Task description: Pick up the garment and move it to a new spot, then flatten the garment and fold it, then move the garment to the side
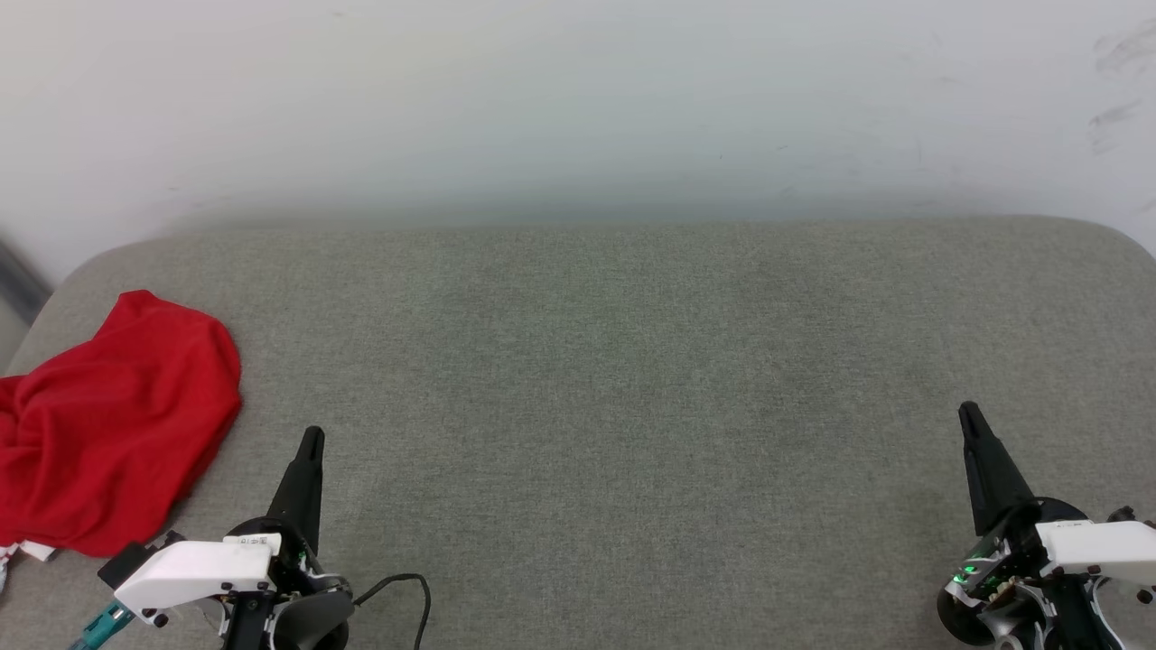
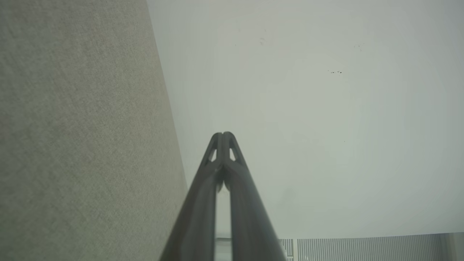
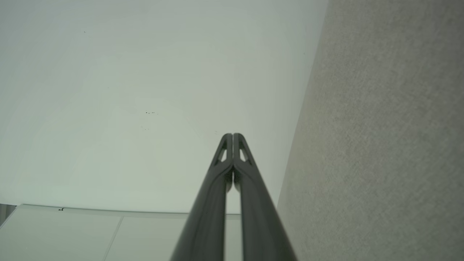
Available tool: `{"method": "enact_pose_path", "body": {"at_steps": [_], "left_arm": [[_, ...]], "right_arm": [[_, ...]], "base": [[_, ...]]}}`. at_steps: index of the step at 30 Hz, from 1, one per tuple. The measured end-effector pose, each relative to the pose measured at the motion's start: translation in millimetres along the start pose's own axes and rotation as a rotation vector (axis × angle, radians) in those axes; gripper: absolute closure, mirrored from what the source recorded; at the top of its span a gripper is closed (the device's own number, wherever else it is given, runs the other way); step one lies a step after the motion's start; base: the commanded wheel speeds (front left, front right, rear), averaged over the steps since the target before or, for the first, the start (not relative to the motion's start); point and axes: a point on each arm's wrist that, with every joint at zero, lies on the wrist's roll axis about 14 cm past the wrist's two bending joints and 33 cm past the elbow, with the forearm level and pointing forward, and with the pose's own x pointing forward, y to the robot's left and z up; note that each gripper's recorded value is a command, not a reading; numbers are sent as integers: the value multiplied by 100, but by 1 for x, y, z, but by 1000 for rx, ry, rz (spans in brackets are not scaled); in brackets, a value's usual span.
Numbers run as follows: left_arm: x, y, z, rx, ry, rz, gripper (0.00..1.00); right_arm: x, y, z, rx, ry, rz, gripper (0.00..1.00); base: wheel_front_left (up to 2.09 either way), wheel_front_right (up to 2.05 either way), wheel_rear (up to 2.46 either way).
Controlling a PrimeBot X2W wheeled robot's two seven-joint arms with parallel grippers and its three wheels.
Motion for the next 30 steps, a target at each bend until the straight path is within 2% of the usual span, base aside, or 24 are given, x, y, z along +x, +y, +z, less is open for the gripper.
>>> {"method": "enact_pose_path", "body": {"at_steps": [18, 19, 25, 30], "left_arm": [[0, 0, 0, 0, 0, 0, 100], [0, 0, 0, 0, 0, 0, 0], [-11, 25, -3, -6, 2, 75, 0], [-10, 21, -10, 7, 7, 62, 0]], "right_arm": [[0, 0, 0, 0, 0, 0, 100], [0, 0, 0, 0, 0, 0, 0], [-12, -25, 1, 3, -9, -72, 0], [-11, -19, -1, -9, -17, -55, 0]], "base": [[0, 0, 0], [0, 0, 0], [0, 0, 0], [0, 0, 0]]}}
